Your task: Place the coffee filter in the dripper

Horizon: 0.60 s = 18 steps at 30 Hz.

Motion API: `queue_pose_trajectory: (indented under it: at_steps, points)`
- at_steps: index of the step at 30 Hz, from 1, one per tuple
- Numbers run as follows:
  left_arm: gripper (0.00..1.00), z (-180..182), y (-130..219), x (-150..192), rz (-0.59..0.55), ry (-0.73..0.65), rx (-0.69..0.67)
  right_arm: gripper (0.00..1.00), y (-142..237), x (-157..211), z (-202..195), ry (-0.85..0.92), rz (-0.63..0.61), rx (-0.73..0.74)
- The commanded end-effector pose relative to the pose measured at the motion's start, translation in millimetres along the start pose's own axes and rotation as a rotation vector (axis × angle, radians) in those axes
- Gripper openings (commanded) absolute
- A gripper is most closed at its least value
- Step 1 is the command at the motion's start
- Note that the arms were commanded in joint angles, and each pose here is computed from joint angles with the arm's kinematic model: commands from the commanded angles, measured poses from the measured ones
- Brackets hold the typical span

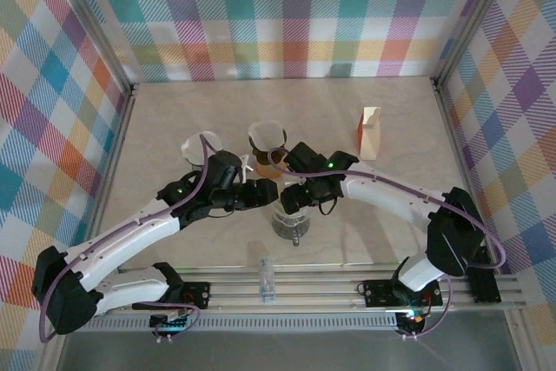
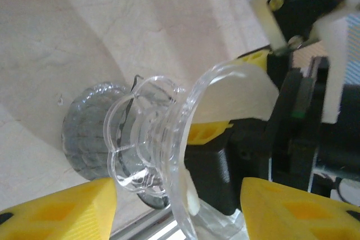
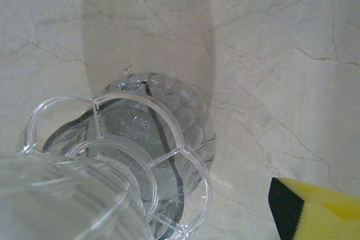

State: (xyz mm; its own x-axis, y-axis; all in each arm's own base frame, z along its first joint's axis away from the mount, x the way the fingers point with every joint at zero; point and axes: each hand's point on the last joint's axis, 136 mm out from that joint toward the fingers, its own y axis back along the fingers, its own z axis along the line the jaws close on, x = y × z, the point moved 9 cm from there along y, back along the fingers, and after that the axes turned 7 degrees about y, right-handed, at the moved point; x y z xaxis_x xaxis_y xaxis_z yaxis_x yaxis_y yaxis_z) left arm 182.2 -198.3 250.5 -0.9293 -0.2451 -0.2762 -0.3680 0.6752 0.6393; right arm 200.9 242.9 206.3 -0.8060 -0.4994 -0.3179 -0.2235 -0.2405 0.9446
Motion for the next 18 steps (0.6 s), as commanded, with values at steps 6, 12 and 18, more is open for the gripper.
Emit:
queue_pose_trajectory:
  at_steps: [6, 12, 18]
  points:
    - [0.56, -5, -8, -13, -0.028, -0.038, -0.026, 0.83, -7, 10, -2, 0.01, 0.041, 0.038]
    - [0.39, -3, -13, -11, 0.0, -0.031, -0.024, 0.83, -8, 10, -2, 0.009, 0.04, 0.038]
    - [0.29, -3, -11, -8, 0.014, -0.021, -0.006, 0.83, -7, 10, -2, 0.006, 0.036, 0.038]
